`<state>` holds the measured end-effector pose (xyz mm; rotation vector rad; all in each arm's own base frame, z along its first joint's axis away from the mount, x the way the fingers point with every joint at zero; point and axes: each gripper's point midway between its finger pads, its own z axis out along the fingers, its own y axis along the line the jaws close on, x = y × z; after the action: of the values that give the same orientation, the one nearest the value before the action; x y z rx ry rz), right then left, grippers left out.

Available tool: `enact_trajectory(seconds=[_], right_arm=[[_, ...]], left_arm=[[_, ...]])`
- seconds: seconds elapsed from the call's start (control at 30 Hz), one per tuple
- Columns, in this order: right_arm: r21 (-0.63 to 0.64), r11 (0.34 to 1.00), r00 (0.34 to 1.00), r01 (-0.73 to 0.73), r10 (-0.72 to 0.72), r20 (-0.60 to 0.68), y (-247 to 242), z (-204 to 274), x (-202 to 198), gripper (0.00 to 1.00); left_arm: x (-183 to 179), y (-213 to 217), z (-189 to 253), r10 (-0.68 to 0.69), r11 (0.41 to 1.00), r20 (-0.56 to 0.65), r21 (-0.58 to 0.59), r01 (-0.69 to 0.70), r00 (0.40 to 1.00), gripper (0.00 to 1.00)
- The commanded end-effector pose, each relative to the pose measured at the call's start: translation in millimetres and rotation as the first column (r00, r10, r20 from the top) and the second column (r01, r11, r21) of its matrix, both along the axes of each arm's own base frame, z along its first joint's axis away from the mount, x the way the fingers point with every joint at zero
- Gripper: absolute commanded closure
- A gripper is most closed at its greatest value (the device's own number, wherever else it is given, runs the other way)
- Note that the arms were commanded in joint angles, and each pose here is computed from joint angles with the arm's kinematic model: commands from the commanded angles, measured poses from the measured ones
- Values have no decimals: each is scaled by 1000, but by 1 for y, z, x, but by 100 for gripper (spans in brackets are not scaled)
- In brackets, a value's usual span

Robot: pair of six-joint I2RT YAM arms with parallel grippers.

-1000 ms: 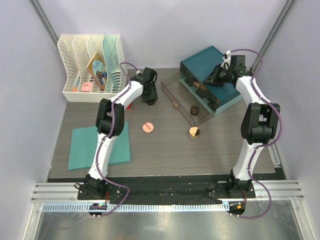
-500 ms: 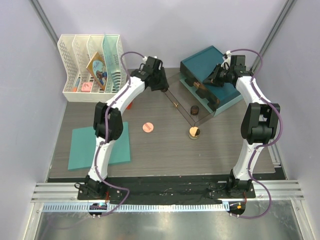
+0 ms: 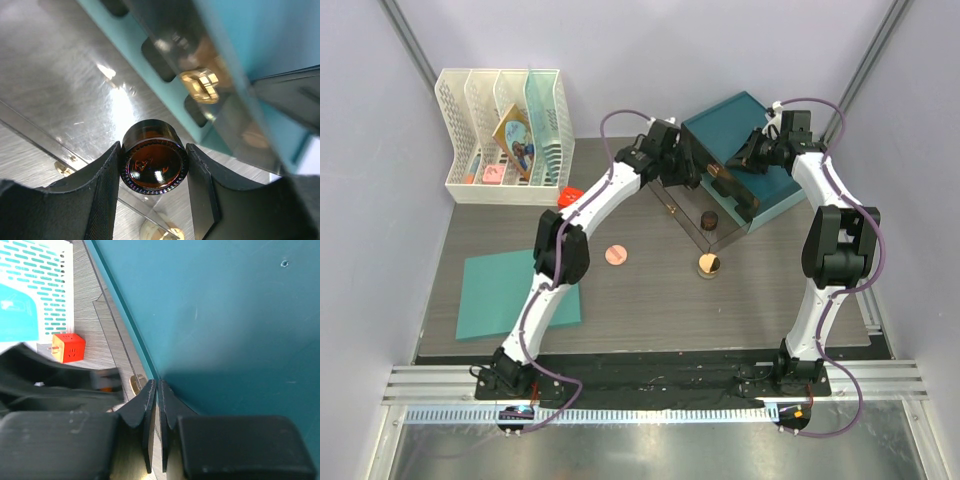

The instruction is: Organize the makeup

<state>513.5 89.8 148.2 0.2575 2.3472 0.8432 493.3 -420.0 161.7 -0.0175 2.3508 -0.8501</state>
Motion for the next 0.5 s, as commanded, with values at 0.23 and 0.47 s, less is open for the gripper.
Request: enact_trajectory(seconds=[0.23,0.47], right_arm=[[-213,975,791,-56,-87,-606,-32,-163,-124,86],[-212,976,792,-56,-86,-604,-32,-163,-124,86]], left_arm=[[-17,-18,-8,-112,994,21,23,111,993,25],[-22,-17,-8,-130,991,12,28,130,991,19]])
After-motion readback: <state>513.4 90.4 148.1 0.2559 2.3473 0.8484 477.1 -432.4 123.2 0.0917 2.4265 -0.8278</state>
